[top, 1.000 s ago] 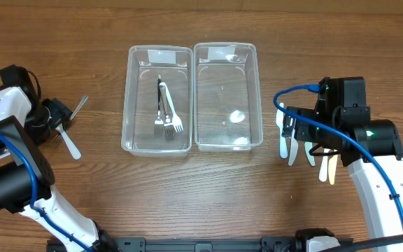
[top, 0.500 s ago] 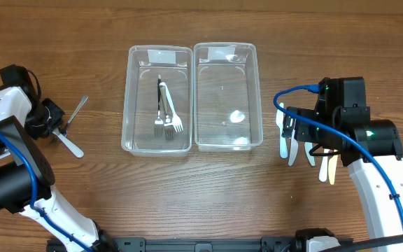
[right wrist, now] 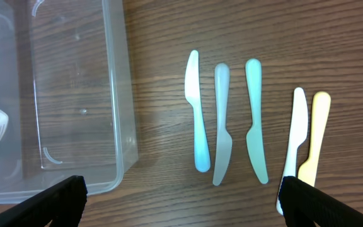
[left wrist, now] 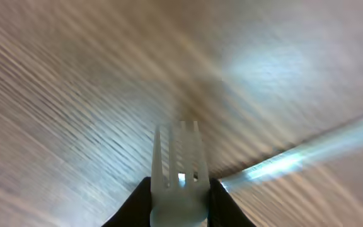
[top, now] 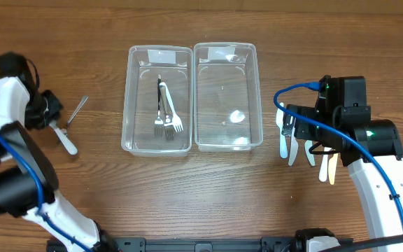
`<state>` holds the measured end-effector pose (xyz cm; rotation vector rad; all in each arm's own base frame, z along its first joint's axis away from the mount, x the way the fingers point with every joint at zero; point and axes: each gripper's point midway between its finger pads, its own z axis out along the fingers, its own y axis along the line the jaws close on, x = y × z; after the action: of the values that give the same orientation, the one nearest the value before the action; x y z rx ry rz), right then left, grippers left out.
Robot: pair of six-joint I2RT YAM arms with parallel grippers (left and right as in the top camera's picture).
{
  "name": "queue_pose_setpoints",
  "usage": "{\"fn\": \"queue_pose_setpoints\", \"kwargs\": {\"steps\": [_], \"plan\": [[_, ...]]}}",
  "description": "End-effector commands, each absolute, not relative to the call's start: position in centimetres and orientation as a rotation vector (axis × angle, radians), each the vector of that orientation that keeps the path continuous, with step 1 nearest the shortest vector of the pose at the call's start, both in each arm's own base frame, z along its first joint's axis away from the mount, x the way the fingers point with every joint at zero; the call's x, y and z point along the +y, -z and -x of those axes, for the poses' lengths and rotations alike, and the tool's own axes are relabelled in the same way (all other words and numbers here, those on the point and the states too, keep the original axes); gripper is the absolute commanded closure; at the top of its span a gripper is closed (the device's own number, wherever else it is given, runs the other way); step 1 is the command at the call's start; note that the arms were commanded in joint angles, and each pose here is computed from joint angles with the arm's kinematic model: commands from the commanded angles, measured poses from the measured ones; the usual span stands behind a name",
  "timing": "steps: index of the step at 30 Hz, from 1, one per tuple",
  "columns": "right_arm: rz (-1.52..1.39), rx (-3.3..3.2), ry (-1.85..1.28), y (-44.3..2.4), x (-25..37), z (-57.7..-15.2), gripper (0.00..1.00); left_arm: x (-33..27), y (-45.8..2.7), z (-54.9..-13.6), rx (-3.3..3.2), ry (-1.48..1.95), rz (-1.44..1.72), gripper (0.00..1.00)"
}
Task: Pack container
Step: 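Place the metal fork into the left container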
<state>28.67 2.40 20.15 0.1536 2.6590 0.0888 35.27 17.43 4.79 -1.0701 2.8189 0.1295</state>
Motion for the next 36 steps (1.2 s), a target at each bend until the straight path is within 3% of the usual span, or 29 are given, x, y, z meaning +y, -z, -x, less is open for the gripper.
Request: {"fn": "queue_pose_setpoints", "kwargs": {"steps": [1,6,9,15,22,24,29,32,33,36], "plan": [[-0.149,2.619,-0.096,-21.3,2.4,-29.3,0.00,14.1,-16.0,-38.1,2.625,-0.124,0.788,0.96],[-0.153,2.604,-0.100,-21.5,2.5,-29.6,0.00,3.5,-23.5,-38.1,2.527,-0.022,0.401,0.96],[-0.154,2.606,-0.101,-21.5,2.5,-29.6,0.00,-3.1,-24.2,-38.1,2.528,0.042,0.182,0.96],[-0.145,2.608,-0.131,-21.5,2.9,-29.6,0.00,-9.9,-19.0,-40.0,2.632,0.088,-0.005,0.96],[-0.146,2.618,-0.129,-21.4,2.8,-29.4,0.00,-12.0,-9.7,-42.2,2.796,0.062,-0.058,0.95],[-0.146,2.620,-0.129,-21.4,2.8,-29.3,0.00,-12.1,-9.2,-42.4,2.798,0.060,-0.059,0.69],[-0.146,2.622,-0.128,-21.3,2.8,-29.3,0.00,-12.3,-11.6,-43.0,2.772,0.061,-0.114,0.37],[-0.146,2.627,-0.127,-21.3,2.8,-29.2,0.00,-12.1,-16.6,-42.9,2.728,0.050,-0.200,0.13],[-0.146,2.626,-0.127,-21.3,2.8,-29.2,0.00,-11.4,-19.6,-42.4,2.699,0.040,-0.231,0.00],[-0.146,2.626,-0.127,-21.3,2.8,-29.2,0.00,-8.2,-25.2,-40.8,2.621,0.005,-0.258,0.00]]}}
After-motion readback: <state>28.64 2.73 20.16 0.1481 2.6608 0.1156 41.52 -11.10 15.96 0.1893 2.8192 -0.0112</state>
